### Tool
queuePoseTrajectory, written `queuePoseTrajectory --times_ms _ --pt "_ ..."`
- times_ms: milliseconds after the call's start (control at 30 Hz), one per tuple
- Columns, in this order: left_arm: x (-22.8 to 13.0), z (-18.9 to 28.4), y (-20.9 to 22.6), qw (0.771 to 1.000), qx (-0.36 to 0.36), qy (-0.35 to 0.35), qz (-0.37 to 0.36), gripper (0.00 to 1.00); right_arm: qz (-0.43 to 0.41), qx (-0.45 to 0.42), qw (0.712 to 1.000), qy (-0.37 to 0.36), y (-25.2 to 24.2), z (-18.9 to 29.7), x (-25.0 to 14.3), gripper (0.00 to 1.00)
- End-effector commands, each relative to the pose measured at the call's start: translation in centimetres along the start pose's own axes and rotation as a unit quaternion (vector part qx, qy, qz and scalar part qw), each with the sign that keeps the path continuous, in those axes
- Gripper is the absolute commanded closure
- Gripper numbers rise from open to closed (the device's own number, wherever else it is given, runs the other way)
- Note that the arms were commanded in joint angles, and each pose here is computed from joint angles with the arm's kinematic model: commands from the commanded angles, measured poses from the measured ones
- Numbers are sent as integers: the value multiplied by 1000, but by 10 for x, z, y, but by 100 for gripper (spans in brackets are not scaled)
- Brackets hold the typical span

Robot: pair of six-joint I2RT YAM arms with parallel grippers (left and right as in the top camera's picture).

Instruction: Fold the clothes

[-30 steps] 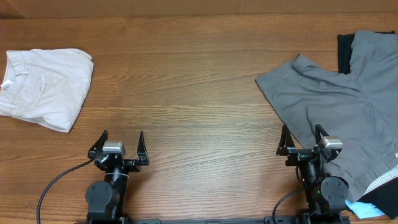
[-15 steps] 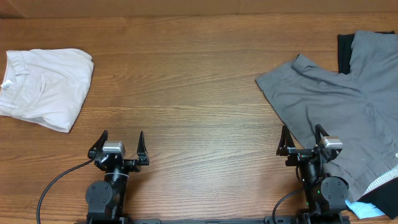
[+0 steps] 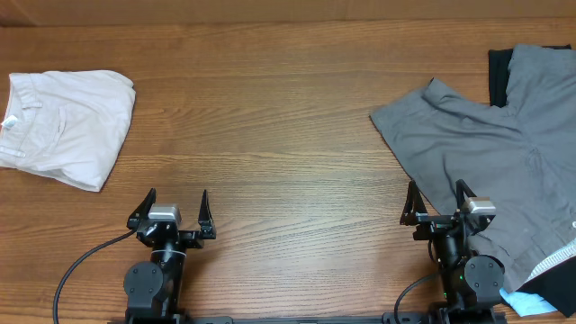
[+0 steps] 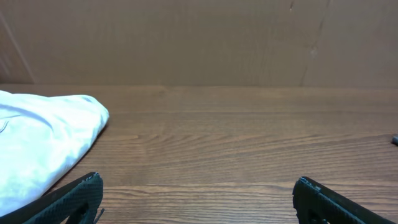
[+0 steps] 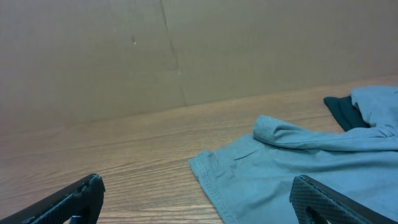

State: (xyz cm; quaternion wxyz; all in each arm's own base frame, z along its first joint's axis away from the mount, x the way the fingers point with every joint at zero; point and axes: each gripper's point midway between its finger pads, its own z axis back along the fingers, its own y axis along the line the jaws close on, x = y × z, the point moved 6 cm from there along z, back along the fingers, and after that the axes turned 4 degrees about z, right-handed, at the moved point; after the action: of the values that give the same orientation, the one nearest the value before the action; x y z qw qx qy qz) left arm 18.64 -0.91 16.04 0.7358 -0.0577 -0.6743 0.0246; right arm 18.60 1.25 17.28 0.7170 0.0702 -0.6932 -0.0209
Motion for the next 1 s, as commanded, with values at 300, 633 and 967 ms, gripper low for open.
queuePoseTrajectory --times_ms 300,633,967 --pt "0 0 -1 1000 -4 -3 -9 0 -3 3 1000 -1 0 0 -2 0" --pt "14 9 -9 996 -30 22 76 0 -27 11 1000 2 4 2 12 0" --pt "67 29 -15 990 -16 80 112 0 -34 41 995 90 19 -17 54 0"
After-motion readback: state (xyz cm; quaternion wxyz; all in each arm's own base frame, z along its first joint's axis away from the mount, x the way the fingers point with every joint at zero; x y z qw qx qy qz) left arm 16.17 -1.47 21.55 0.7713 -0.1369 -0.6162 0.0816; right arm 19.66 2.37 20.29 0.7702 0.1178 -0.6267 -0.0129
